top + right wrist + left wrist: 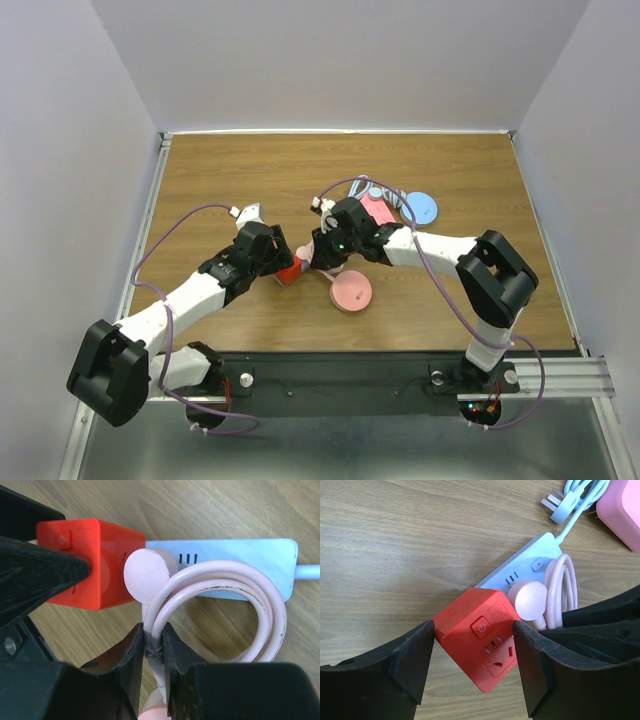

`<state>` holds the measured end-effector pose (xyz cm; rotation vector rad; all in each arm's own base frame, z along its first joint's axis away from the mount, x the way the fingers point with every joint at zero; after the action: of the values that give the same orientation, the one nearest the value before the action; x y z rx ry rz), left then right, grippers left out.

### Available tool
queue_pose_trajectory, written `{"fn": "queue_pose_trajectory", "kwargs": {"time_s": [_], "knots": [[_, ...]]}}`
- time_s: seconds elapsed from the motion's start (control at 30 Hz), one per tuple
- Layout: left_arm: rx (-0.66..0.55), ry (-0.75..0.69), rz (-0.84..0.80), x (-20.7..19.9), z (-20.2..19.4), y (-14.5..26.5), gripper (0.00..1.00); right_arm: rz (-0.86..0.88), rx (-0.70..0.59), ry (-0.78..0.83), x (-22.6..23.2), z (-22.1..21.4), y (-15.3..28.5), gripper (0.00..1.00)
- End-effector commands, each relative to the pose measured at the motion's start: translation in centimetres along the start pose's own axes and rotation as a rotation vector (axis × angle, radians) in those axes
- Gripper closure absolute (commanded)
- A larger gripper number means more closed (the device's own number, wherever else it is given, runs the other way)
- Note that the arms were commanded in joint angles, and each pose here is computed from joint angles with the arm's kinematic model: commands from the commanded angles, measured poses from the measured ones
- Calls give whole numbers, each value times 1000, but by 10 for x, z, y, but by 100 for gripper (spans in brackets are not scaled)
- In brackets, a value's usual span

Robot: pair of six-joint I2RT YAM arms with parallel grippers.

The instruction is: Insert the plug

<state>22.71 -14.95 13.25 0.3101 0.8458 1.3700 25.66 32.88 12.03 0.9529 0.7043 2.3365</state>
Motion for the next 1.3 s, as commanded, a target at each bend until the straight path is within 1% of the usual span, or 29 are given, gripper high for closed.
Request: {"fn": "queue_pose_trajectory", "kwargs": {"time_s": [0.0,0.23,0.7,0.93,1.27], "knots": [[61,-37,-17,4,-16,-2,27,33,-17,36,9,10,-1,100],[67,-43,-25,3,-16,-3,27,-16,-11,36,1,7,-2,100],[81,-48,-29,3,-18,-5,27,-36,-9,36,-17,12,-3,100],[95,-50,-30,3,-20,-7,27,-18,-31,50,-16,22,0,100],[99,-54,-33,2,-20,-9,27,42,15,73,-15,13,-3,99]]}}
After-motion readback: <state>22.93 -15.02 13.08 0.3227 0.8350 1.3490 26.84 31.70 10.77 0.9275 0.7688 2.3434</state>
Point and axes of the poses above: each gripper's point midway between its finger pads, its own y axis back along the fingers, its own x axis along the line the jaws close on, z = x × y, the point moved 6 cm from there along y, back along the fingers, and after that the axes turned 3 degrees about -y, right-handed, at the moved point
